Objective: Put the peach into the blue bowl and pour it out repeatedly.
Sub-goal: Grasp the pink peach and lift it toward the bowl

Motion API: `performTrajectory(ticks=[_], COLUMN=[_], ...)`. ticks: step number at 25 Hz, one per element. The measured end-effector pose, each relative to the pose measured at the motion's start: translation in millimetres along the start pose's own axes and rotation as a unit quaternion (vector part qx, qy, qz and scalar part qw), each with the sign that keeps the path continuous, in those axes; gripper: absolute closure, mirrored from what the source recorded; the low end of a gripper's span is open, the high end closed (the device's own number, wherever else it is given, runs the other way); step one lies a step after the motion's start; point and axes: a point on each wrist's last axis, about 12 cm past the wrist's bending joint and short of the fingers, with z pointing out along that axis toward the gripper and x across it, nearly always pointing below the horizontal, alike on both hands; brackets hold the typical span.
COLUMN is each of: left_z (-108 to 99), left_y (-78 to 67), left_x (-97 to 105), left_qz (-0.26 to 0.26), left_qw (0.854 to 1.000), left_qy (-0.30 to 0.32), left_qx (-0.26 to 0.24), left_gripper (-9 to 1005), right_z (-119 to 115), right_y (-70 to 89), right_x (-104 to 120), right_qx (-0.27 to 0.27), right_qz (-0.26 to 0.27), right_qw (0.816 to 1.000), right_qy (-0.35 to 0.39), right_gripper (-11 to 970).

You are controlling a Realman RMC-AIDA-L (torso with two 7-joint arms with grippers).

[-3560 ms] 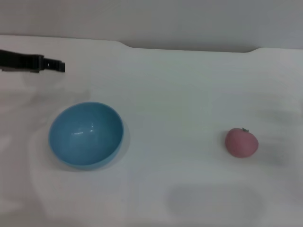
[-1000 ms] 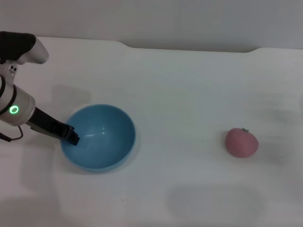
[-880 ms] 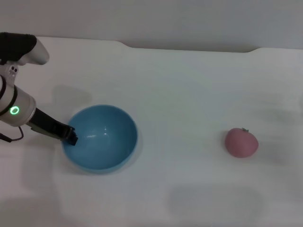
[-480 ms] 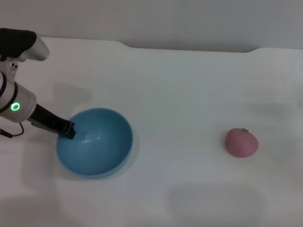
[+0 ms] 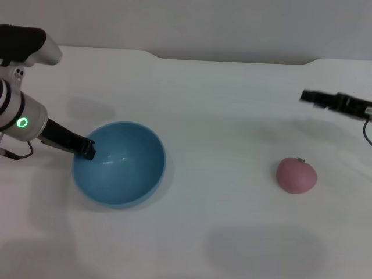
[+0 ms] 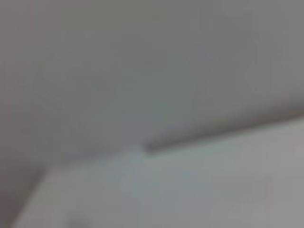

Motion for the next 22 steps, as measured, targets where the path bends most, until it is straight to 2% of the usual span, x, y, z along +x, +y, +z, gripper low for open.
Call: performTrajectory(ticks=[6, 11, 18, 22], left_z=[-0.4, 0.0, -0.1, -0.6], left_y=[-2.3, -2.1, -2.3, -2.5], left_x=[-3.6, -2.6, -3.2, -3.9], left_qz=[0.005, 0.004, 0.003, 0.004], left_qw=[1.000, 1.000, 1.000, 1.000], left_qy=[-0.002, -0.001, -0.002, -0.003], left_qx=[0.001, 0.001, 0.001, 0.000], left_gripper=[998, 997, 997, 997], right_z=[10.1, 18.9, 24.0, 32.0], right_y=[18.9, 29.0, 38.5, 40.2], right_x=[-15.7, -16.3, -13.5, -1.9], right_qx=[0.025, 0.073, 0.065, 0.079], right_qz=[-0.069, -0.117, -0.141, -0.172], right_qw=[0.987, 0.963, 0.950, 0.935], right_qy=[0.144, 0.232, 0.269, 0.300], right_gripper=[430, 440, 455, 463])
